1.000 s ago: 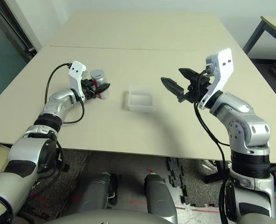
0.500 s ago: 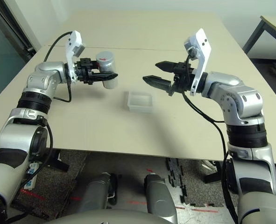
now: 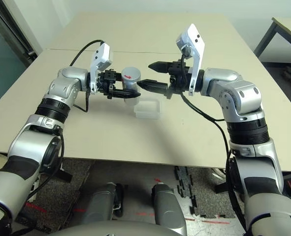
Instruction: Pour the medicine from the bottle into the box.
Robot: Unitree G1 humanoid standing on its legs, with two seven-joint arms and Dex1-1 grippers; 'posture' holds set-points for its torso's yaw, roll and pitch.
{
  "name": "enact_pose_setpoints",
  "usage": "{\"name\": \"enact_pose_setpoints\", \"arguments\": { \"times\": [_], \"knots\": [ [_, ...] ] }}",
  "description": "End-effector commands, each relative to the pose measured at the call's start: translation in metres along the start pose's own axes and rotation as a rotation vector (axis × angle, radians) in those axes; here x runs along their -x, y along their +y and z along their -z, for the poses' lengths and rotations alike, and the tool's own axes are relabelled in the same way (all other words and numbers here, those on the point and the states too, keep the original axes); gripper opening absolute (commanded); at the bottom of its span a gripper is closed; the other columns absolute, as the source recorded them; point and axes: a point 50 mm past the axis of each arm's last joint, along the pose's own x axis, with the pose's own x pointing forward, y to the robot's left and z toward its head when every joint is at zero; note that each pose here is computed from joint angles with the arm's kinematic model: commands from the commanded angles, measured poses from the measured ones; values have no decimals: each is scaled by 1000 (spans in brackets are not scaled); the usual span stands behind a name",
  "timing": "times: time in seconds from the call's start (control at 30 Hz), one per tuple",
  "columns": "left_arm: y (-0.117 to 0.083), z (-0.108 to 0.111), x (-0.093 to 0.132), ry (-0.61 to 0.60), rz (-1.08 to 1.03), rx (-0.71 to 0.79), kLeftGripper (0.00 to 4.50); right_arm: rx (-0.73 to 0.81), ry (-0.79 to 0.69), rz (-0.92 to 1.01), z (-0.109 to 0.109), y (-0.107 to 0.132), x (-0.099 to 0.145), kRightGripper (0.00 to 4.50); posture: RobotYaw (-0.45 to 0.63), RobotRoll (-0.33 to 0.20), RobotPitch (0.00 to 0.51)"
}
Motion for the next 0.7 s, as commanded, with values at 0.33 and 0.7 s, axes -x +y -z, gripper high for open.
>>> {"name": "enact_pose_setpoints", "arguments": {
  "times": [0.33,0.7],
  "knots": [
    [1,-5,-7,-2,24,-12,2719,30,-13,-42,-6,8,-11,4127,-92,0,63],
    [1,-8,-10,-20,32,2,2719,25,-5,-55,-1,11,-13,2495,-90,0,71]
  ]
}}
